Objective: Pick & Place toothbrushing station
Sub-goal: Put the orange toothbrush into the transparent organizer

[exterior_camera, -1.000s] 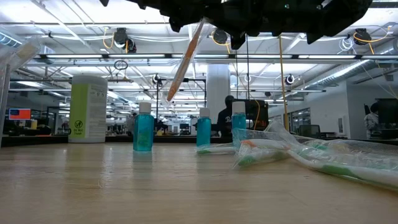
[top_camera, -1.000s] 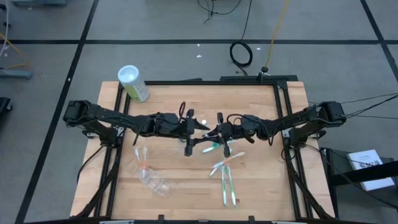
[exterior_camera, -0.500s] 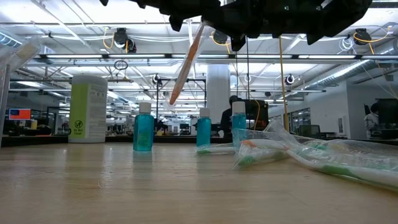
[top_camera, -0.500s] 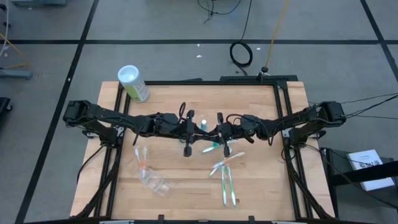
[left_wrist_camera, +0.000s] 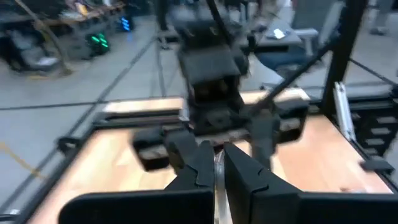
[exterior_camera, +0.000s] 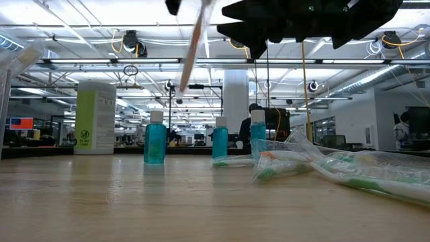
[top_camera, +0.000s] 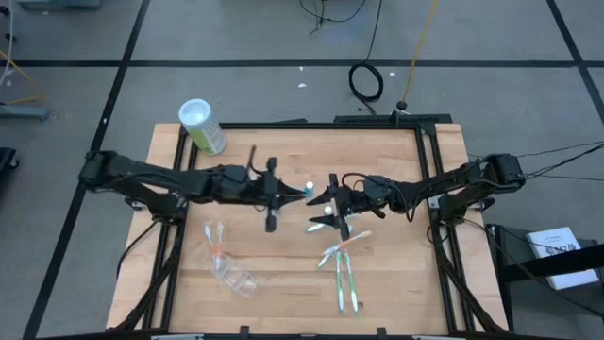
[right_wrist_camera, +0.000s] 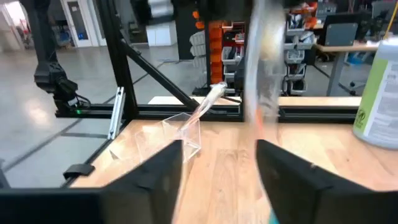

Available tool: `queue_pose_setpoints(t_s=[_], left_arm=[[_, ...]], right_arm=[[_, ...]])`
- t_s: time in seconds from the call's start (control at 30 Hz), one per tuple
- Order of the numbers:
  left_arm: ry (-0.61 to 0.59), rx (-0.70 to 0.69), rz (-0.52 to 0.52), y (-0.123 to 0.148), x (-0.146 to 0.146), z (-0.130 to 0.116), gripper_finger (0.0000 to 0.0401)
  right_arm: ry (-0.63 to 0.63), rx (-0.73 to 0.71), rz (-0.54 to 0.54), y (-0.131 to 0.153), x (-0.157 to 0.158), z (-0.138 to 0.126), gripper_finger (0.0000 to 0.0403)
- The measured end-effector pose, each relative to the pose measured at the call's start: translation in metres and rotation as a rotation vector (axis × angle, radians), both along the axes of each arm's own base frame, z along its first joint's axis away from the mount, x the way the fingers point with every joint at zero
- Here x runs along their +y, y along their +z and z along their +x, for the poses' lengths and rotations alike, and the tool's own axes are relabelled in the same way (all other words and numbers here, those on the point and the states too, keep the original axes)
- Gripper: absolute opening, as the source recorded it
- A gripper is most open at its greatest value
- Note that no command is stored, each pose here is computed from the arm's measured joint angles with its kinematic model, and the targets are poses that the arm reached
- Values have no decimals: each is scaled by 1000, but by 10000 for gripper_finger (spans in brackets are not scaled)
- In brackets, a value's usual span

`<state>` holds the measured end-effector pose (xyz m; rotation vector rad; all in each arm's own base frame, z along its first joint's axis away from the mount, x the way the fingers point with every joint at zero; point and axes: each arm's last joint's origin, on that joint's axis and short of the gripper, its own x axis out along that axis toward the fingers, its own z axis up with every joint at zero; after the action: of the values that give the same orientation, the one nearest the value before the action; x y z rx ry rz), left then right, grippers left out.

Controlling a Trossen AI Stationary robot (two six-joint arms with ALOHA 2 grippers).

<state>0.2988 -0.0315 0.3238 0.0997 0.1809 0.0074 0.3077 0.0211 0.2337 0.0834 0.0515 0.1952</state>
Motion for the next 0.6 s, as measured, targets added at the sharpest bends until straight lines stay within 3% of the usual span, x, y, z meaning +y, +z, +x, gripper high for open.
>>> queue_pose_setpoints(t_s=[0.23, 0.4, 0.6], left_arm=[[129, 65, -39, 22, -22, -52, 4], [257, 67, -118, 29, -48, -97, 4], [385, -10, -230, 15, -83, -140, 4]], right_arm=[[48, 10, 31, 8, 1, -7, 285], [45, -14, 32, 23, 0, -17, 296], [43, 15, 60, 34, 0, -30, 297]])
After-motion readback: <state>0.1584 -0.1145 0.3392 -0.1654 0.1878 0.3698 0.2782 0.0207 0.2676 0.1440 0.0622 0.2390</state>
